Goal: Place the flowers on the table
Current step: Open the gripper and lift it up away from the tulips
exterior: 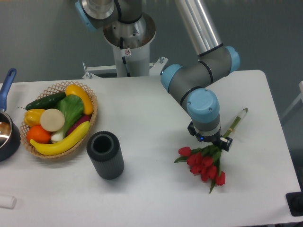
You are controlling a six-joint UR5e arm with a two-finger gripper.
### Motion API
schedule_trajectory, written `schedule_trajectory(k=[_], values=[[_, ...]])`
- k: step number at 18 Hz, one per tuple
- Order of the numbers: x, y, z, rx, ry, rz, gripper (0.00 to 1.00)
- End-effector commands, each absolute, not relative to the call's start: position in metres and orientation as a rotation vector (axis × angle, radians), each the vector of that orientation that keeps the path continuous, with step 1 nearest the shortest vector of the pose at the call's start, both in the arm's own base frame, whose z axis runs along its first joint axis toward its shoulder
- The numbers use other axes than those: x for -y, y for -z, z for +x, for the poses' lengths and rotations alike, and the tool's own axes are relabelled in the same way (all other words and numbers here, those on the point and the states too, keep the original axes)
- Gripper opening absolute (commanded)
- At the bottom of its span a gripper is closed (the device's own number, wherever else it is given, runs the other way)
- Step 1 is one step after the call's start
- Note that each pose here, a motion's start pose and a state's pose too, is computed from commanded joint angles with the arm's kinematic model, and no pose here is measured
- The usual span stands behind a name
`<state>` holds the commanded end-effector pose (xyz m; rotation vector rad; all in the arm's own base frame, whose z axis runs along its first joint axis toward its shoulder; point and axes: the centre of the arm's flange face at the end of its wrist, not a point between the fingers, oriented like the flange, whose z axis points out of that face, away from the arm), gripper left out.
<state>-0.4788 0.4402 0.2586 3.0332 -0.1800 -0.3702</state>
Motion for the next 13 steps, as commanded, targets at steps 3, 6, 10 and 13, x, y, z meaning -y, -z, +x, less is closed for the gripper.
schedule_trajectory(k=[3,6,10,13], values=[[-0.444,-0.305,-0.479,0.143,0.45,3.135,1.0],[-0.449,-0.348,-0.479,0.065,0.493,3.267,1.0],[-0.445,-0.391,-0.468,0.043,0.547,3.354,1.0],[-0.429,-0.409,-0.462,0.031,0.577,3.372,1.0]])
